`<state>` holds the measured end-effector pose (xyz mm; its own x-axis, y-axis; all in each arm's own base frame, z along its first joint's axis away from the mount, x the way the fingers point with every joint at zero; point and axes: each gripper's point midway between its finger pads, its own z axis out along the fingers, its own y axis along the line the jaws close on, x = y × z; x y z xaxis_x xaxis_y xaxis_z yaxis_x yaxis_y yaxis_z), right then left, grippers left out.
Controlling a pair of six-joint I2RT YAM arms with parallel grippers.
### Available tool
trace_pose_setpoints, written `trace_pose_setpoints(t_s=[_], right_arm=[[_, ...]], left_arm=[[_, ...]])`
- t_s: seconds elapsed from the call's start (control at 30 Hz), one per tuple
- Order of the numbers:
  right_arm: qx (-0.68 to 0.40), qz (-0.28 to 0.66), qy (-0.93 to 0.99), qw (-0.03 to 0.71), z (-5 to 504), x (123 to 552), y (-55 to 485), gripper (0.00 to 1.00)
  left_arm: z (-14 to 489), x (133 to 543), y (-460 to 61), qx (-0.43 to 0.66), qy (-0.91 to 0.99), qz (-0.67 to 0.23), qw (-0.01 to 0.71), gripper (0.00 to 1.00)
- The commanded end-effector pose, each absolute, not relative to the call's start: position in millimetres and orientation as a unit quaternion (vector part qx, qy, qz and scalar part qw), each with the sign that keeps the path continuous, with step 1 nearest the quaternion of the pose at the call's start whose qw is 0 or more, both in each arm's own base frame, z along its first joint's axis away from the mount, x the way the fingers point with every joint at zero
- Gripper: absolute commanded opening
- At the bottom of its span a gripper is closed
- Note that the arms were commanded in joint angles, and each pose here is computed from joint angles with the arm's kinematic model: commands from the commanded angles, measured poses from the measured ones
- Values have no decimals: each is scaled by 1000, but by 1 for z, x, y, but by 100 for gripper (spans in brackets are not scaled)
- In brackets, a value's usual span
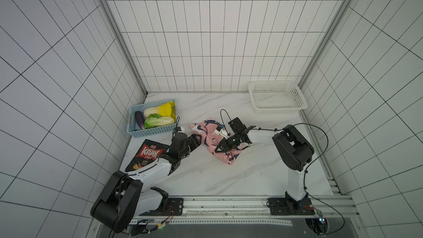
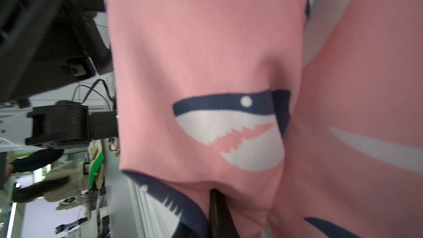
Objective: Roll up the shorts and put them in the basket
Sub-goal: Roll the shorts at the center of the board.
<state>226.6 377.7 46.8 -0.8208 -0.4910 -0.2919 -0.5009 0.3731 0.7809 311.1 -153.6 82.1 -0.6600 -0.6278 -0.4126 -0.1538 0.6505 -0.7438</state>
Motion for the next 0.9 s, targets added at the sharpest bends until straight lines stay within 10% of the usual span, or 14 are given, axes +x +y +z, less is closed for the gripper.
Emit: trace_pose_setpoints(t_s=[0.0, 0.63, 0.87], right_arm=[[-246, 519, 818, -37, 40, 224, 375, 9], [-227, 533, 813, -62, 26, 223, 369, 9], [-226, 532, 813, -65, 25, 221, 367, 9]], left_arm=[[104, 327, -167, -214, 802, -407, 381, 74], [65, 393, -202, -205, 779, -457, 378, 73], [44, 404, -202, -243, 769, -484, 339, 21]])
